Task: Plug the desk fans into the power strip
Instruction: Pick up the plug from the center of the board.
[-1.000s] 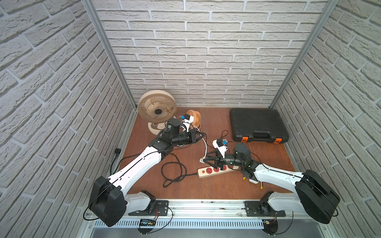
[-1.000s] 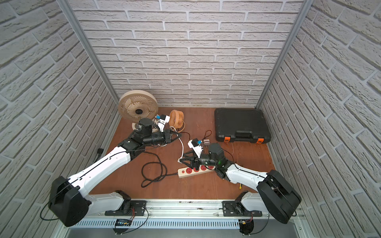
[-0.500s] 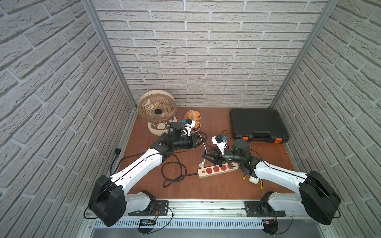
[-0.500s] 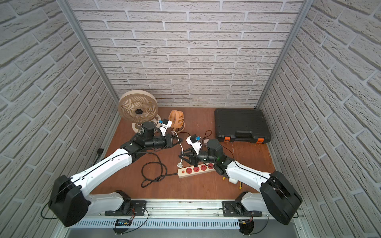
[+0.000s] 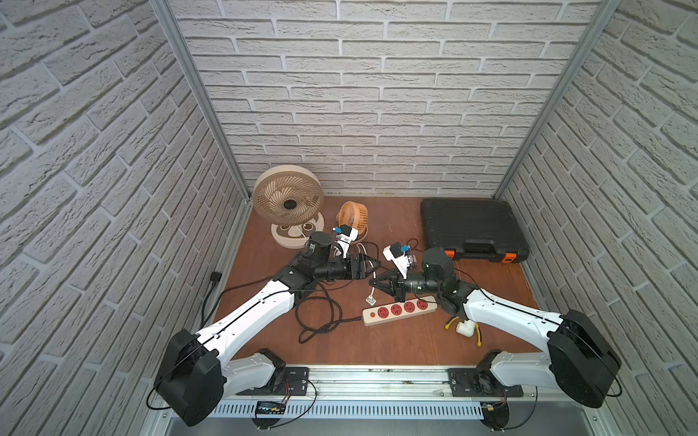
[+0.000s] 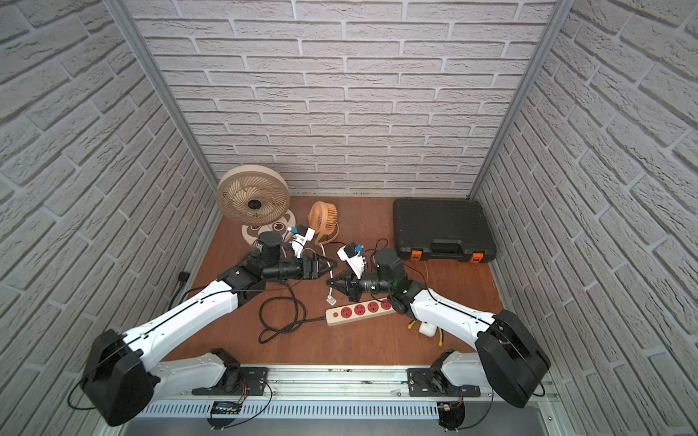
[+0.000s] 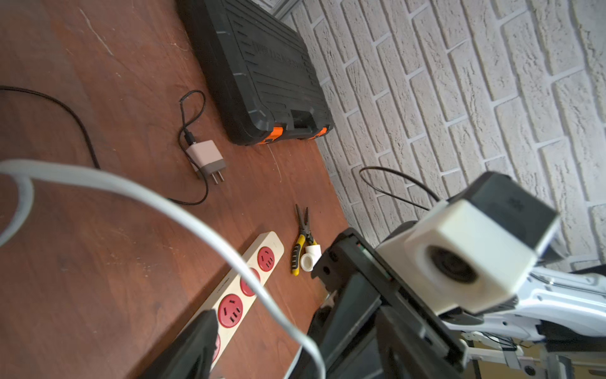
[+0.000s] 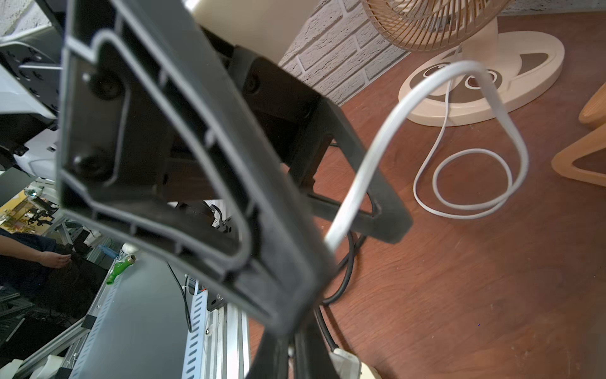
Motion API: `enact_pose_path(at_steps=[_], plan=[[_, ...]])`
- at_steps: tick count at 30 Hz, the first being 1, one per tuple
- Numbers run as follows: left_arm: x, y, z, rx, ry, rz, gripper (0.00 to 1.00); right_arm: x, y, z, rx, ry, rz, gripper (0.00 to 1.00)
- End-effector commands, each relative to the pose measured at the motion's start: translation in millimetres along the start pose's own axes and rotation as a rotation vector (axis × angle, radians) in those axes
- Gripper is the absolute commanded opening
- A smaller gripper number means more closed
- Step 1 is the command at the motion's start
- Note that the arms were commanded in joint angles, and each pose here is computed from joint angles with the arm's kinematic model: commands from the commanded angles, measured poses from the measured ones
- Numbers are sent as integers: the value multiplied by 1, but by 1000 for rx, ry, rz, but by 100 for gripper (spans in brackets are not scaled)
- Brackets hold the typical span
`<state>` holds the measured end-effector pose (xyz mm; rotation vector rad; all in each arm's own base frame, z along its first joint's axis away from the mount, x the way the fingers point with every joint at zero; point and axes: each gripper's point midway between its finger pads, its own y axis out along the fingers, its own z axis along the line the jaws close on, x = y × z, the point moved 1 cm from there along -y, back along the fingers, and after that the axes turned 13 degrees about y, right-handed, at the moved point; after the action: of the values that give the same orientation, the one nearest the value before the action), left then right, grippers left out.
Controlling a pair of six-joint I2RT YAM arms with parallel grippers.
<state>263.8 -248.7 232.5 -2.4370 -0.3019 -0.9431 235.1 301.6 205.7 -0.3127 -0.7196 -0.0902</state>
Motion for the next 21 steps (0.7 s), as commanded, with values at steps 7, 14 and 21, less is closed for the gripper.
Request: enact_pose_path(at_steps=[7, 14, 21], plan=[[-19, -37, 20, 194, 125, -30, 98, 0, 2, 6, -22, 72, 79, 3], [-25, -57, 13, 191, 206, -105, 98, 3, 1, 14, -18, 117, 137, 3], [-29, -48, 0, 124, 300, -68, 98, 19, 6, 23, -3, 190, 219, 3]])
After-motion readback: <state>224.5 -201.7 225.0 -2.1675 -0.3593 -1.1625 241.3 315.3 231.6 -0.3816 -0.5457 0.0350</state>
